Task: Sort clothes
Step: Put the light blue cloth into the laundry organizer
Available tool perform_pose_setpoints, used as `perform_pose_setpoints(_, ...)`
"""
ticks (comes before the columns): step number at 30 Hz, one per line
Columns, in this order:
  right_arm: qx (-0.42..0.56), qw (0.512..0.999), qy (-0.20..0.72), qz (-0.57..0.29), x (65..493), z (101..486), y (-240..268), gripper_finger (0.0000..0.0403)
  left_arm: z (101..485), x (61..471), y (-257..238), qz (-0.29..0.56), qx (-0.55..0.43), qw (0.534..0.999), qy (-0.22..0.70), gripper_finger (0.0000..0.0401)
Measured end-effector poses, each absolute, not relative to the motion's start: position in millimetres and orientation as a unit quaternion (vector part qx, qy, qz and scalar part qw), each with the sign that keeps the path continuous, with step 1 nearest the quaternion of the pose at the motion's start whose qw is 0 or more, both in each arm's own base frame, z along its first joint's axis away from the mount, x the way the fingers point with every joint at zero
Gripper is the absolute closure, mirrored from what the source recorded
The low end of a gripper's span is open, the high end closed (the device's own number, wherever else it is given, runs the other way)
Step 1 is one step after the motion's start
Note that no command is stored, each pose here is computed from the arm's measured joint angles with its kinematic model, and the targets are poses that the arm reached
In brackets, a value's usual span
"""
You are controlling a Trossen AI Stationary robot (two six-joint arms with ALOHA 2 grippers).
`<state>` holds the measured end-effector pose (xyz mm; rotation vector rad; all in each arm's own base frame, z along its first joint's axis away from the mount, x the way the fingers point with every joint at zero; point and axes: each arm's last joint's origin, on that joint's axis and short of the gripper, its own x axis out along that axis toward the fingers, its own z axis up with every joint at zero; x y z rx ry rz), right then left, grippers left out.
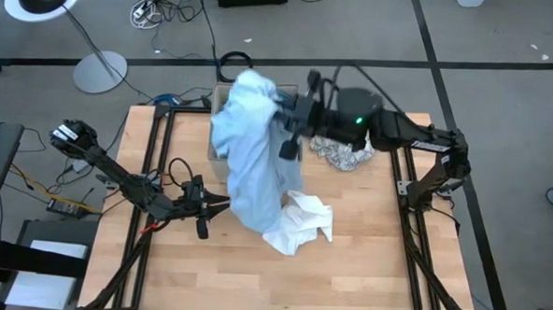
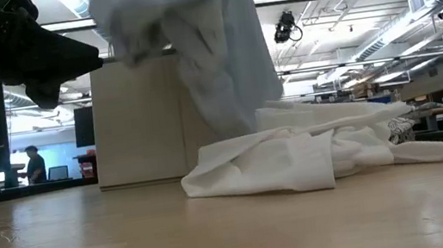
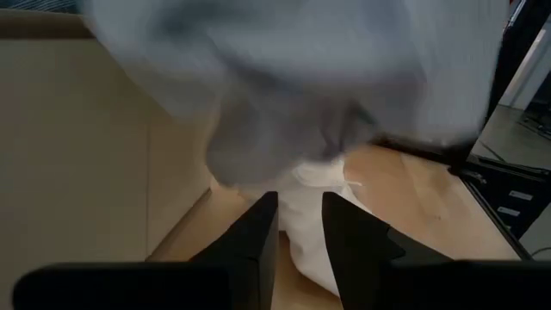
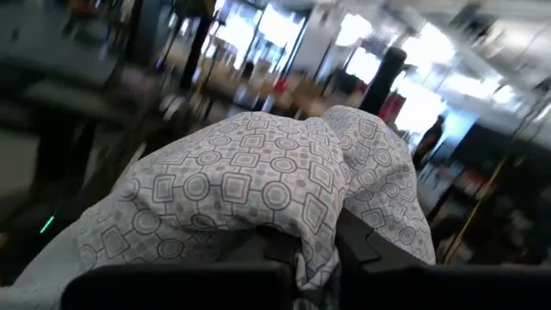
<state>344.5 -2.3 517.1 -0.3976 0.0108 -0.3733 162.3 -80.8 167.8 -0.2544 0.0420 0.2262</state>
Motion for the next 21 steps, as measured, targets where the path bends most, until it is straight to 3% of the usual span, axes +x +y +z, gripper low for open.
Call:
perform_pose_setpoints(11, -0.174, 0.925, -0.225, -0.254, 328, 563, -51, 0.0378, 168, 162, -81, 0.113, -0.126, 0.985, 0.021, 0.0302)
perform_pose_setpoints(21, -0.111, 0.901, -0.366, -0.207, 324, 569, -100, 0.0378, 168, 162, -81, 0.113, -0.115, 0.987, 0.023, 0.0302)
